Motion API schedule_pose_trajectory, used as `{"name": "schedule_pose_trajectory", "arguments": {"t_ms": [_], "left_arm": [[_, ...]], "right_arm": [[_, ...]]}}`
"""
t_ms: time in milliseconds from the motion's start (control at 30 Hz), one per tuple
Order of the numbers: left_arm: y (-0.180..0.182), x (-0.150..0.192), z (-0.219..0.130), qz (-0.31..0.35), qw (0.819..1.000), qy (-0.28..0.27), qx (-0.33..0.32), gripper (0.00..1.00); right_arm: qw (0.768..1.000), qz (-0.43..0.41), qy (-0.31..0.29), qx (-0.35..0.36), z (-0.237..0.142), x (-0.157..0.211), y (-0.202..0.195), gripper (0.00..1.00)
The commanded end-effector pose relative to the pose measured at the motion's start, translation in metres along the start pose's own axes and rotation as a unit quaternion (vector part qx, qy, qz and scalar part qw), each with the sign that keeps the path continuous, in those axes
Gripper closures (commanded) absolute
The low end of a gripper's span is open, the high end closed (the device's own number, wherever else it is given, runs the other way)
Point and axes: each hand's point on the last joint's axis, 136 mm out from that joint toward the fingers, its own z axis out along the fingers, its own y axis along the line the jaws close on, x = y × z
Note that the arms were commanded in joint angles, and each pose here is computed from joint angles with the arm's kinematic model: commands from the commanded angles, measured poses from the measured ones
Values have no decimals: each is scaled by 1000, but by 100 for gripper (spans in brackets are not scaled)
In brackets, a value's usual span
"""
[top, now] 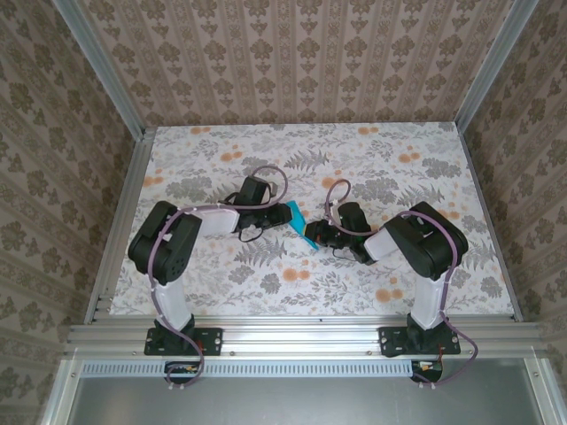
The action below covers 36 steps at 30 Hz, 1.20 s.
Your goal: Fold a paper plane with a square sheet of paper (pick it up from the middle)
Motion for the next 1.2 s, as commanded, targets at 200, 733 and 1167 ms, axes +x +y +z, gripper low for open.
{"name": "schedule_pose_trajectory", "arguments": {"t_ms": [200, 733, 1167], "left_arm": [[-3, 0, 12, 27, 999, 20, -23, 68], [-3, 8, 21, 47, 996, 50, -54, 65], [4, 10, 26, 44, 994, 63, -76, 64]], "right_arm": [[998, 12, 35, 49, -2, 15, -31, 82], [999, 12, 19, 33, -6, -5, -15, 75], [998, -25, 33, 56, -9, -15, -9, 69]]}}
